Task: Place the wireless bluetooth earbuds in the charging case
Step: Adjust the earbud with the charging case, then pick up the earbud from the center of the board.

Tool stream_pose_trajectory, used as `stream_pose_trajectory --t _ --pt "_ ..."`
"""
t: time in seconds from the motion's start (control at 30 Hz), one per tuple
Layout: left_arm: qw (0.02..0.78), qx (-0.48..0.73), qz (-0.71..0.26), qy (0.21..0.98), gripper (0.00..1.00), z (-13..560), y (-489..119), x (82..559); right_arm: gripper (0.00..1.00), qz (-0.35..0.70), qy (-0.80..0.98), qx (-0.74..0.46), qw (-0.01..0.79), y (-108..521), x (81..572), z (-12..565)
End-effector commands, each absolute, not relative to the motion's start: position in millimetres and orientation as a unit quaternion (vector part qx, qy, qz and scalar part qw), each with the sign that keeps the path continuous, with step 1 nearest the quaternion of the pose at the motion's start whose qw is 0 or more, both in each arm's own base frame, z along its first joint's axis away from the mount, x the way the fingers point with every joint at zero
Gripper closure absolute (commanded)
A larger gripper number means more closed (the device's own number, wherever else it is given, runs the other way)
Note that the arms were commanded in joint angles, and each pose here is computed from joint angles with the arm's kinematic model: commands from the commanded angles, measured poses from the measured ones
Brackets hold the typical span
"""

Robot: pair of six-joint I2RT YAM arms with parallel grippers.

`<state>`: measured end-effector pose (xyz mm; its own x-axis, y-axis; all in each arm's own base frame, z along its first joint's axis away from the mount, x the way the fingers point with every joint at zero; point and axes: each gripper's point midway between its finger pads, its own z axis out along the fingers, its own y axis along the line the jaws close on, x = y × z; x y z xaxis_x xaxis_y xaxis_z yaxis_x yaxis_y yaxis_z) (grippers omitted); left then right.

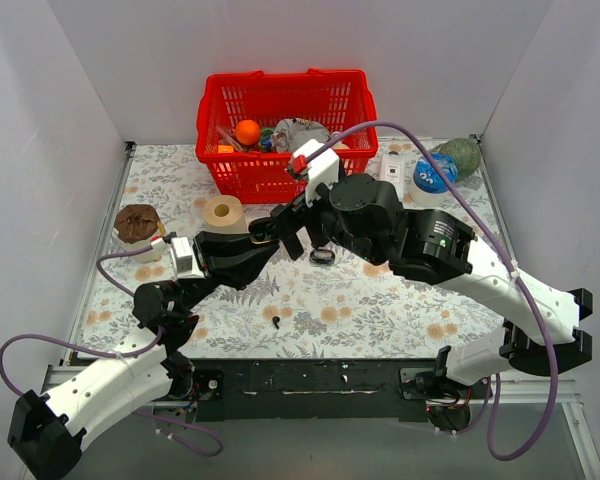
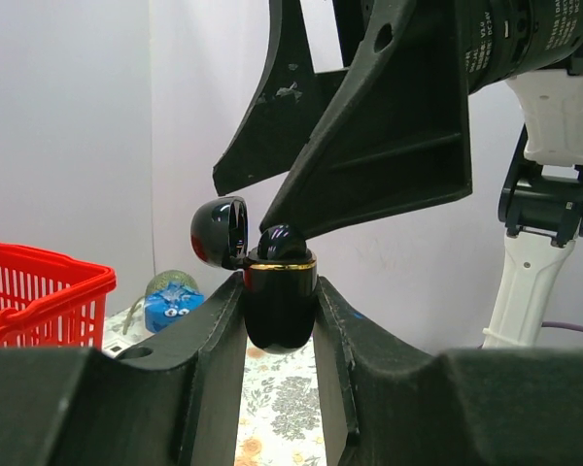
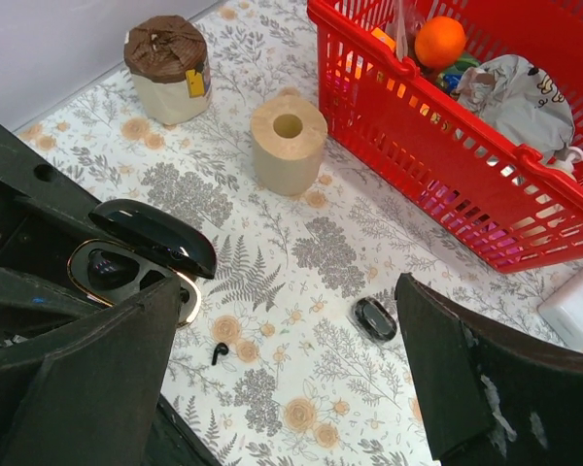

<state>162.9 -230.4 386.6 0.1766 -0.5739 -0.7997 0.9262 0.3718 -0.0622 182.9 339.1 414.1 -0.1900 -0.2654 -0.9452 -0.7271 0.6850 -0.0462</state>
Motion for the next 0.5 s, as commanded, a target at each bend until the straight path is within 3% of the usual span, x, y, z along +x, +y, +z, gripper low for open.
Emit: stream_pose_trajectory --t 0.0,0.17,0.37,0.43,0.47 --pt "0.749 0.229 -0.511 0.356 1.0 409 -223 154 0.02 0.26 0.713 -0.304 0.577 325 178 446" --pt "0.757 0.221 -0.487 0.375 1.0 401 -213 155 0.02 0.224 0.75 -0.251 0.569 298 194 410" --pt "0.776 0.21 -0.457 0.381 1.0 395 -185 137 0.02 0.275 0.812 -0.266 0.441 299 189 259" --pt "0.785 0.206 -0.449 0.373 1.0 400 -176 129 0.06 0.297 0.807 -0.286 0.423 313 184 235" --pt "0.781 0.208 -0.447 0.383 1.0 396 -176 130 0.15 0.295 0.818 -0.309 0.385 319 174 202"
